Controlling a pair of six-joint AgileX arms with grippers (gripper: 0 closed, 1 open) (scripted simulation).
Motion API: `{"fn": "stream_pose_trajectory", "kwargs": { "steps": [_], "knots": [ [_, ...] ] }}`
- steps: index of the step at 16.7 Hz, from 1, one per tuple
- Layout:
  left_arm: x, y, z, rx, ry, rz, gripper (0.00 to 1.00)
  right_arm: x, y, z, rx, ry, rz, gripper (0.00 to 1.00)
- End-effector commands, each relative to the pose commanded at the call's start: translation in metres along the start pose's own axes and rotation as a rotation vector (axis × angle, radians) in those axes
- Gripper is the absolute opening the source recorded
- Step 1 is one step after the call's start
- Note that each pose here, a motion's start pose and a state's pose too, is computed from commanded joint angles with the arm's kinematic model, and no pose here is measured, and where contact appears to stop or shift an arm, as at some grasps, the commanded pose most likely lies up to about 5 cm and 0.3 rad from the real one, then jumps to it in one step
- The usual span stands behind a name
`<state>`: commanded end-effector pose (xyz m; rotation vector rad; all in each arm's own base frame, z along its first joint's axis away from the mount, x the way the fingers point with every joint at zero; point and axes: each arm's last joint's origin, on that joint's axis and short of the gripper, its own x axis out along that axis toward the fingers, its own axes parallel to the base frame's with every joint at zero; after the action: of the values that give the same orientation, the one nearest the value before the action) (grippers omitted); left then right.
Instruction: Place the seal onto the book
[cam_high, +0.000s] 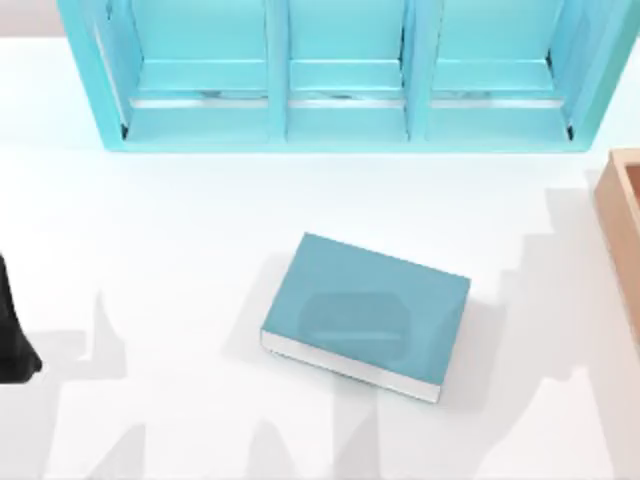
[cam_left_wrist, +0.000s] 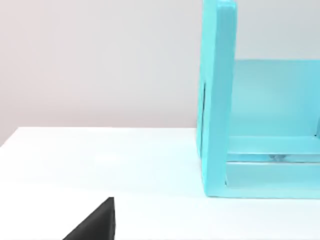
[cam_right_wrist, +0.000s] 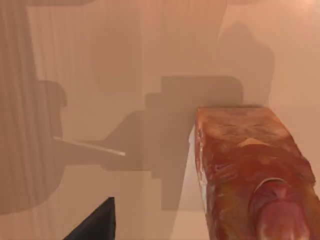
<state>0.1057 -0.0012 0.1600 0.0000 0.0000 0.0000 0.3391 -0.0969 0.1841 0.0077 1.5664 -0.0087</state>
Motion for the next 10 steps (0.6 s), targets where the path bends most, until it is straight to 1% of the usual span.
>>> {"fn": "stream_pose_trajectory", "kwargs": {
  "steps": [5,10],
  "knots": [
    [0.0,0.0,0.0,0.0,0.0,0.0,1.0,0.046,0.0,-0.002,0.0,0.0,0.0,1.0],
    [0.0,0.0,0.0,0.0,0.0,0.0,1.0,0.052,0.0,-0.002,0.0,0.0,-0.001,1.0]
  ]
}}
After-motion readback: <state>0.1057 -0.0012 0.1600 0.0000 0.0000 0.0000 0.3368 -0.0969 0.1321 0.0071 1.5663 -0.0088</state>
